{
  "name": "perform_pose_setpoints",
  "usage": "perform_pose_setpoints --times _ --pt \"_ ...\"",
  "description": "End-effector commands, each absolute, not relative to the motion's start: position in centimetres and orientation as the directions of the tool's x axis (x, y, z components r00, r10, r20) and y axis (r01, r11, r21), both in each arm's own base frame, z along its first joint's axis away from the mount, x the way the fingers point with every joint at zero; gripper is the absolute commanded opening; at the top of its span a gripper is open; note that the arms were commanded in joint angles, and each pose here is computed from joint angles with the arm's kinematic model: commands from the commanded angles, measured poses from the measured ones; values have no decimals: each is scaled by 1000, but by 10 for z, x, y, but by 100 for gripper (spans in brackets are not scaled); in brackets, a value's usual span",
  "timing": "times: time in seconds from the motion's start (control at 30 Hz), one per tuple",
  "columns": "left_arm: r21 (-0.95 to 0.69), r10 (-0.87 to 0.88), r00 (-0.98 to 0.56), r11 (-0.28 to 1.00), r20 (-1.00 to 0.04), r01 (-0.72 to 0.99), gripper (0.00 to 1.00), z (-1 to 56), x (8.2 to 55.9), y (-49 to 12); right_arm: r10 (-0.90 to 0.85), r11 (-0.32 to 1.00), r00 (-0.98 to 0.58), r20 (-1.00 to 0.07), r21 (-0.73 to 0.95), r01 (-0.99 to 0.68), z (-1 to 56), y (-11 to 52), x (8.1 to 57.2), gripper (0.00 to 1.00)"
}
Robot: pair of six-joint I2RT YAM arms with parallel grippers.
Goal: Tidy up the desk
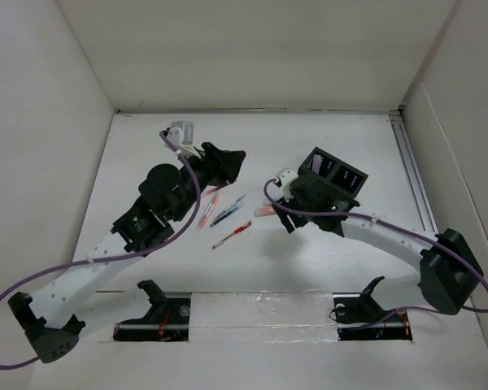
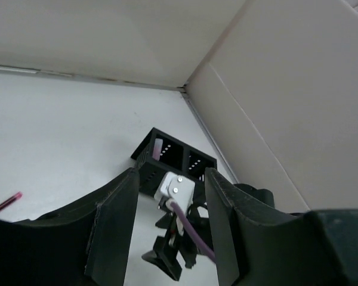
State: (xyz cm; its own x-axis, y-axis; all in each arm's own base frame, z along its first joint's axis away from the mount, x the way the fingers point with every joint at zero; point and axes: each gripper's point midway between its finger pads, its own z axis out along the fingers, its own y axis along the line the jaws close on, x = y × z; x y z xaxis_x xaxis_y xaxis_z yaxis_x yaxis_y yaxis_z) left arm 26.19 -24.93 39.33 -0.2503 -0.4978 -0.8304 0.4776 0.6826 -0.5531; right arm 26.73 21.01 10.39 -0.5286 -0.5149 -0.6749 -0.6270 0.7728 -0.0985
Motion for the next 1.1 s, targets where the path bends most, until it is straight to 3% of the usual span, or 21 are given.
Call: perform_pose_setpoints --times 0.0,0.2,0.3,0.4,0.43,0.47,0.6,1.07 --pt "-593 -555 -222 693 -802 410 44 405 242 -210 -303 870 -567 -766 20 -492 108 232 289 72" --pt "-605 -538 -276 697 -796 385 44 380 222 -192 -66 938 -664 -745 181 -295 92 251 295 84" --pt "-614 -525 -319 686 -789 392 44 365 213 -193 73 952 -696 -715 258 -166 87 257 296 86" --pt "-614 -511 -340 679 -789 403 44 357 207 -193 190 950 -711 -677 309 -41 78 263 292 83" --pt "-606 -500 -343 676 -795 419 44 357 203 -192 285 940 -707 -647 333 74 75 265 295 78" --pt "-608 -505 -339 672 -794 423 44 359 201 -191 276 945 -716 -641 318 80 72 262 293 75" --pt "-584 -487 -323 675 -812 451 44 362 191 -182 432 895 -664 -610 378 235 63 269 300 76" --pt "-528 -453 -271 704 -849 475 44 363 172 -155 618 786 -534 -577 446 428 51 279 320 72"
